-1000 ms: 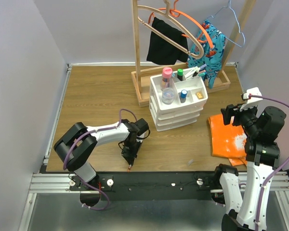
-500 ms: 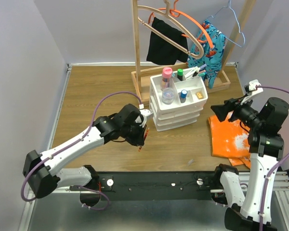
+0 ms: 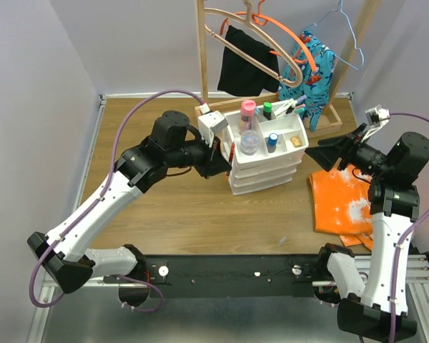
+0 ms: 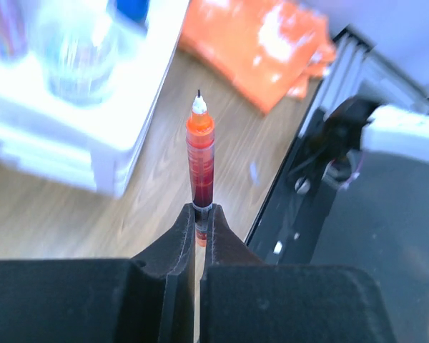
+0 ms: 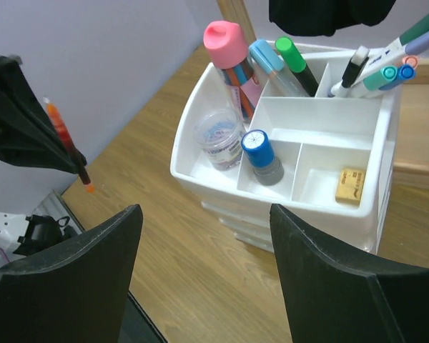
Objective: Sort the stationery into containers
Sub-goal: Pick up the pen from the corner of the board.
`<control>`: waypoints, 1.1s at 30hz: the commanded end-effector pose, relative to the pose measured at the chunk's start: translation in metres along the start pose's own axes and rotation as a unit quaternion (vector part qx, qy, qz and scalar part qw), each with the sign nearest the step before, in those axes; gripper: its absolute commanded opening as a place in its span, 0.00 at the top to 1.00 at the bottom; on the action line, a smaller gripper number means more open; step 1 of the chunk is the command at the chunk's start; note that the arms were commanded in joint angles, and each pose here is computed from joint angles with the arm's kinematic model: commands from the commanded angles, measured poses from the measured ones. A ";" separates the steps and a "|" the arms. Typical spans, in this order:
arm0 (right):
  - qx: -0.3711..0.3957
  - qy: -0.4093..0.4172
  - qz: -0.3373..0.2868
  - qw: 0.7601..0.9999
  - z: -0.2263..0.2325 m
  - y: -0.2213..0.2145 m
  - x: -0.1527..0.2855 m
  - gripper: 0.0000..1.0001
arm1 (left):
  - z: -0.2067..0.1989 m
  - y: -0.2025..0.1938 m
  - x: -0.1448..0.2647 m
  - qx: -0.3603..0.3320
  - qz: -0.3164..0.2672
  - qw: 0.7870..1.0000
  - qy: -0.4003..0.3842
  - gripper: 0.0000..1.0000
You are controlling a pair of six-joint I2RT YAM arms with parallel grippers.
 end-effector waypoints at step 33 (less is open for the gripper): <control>0.227 0.184 0.007 0.956 0.060 0.082 -0.123 0.19 | -0.037 0.102 0.020 -0.035 -0.114 0.988 -0.101 0.92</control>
Point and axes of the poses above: each gripper's point midway between its finger pads, its own x axis back along the fingers, its own z axis along the line the jaws close on, y = z × x, the point moved 2 cm from there along x, back along the fingers, and after that the axes turned 14 degrees about x, right-handed, at the moved point
